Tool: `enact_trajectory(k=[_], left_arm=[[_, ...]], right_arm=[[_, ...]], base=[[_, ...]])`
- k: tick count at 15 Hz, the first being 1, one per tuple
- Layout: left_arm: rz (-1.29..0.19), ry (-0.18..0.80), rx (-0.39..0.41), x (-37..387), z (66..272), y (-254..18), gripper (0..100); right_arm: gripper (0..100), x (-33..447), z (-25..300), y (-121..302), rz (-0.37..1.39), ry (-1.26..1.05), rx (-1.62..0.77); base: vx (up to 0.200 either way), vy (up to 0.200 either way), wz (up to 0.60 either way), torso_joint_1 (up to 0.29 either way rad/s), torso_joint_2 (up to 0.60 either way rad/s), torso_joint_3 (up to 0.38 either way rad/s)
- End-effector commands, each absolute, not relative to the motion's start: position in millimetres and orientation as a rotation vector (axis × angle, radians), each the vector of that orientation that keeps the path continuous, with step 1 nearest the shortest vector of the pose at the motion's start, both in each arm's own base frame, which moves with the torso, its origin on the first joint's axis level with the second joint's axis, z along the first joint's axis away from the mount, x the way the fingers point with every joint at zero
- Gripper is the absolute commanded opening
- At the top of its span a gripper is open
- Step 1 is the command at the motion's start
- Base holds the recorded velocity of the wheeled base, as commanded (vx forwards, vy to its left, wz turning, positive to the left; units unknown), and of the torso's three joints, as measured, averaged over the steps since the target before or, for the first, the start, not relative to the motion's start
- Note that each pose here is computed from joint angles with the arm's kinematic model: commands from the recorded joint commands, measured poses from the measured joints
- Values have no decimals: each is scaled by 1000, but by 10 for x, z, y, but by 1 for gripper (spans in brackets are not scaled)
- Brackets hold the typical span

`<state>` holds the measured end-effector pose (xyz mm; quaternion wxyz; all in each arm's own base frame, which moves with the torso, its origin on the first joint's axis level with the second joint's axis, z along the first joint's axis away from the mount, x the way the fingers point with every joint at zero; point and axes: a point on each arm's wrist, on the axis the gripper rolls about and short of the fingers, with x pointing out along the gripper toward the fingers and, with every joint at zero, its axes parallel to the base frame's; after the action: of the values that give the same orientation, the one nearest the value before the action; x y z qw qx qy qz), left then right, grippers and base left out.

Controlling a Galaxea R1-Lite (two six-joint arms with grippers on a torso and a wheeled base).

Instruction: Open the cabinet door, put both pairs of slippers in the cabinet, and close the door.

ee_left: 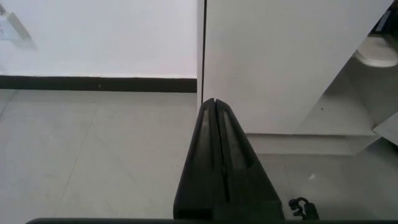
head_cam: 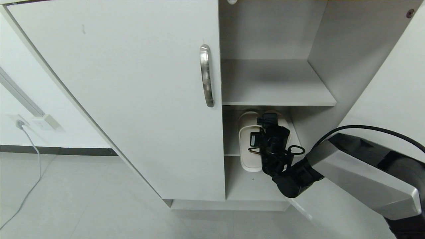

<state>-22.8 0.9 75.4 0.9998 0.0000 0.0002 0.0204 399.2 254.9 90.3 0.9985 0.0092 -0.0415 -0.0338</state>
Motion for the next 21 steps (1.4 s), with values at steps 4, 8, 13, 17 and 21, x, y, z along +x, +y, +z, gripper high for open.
enact_trajectory(k=[4,8,13,17,21], left_arm=[[41,2,0,-227,755,9,0],[41,2,0,-227,755,9,0],[41,2,0,-227,755,9,0],[41,2,0,-227,755,9,0],[41,2,0,-227,755,9,0]], right_arm=[[0,4221,1019,2626,-81,-107,47],[0,4330,1011,2615,-95,-95,38],[0,4395,961,2591,-105,-83,28],[0,4398,957,2584,-105,-81,27],[100,4400,948,2576,-109,-79,26]], base=[[0,0,0,0,0,0],[0,0,0,0,0,0],[0,0,0,0,0,0],[0,0,0,0,0,0],[0,0,0,0,0,0]])
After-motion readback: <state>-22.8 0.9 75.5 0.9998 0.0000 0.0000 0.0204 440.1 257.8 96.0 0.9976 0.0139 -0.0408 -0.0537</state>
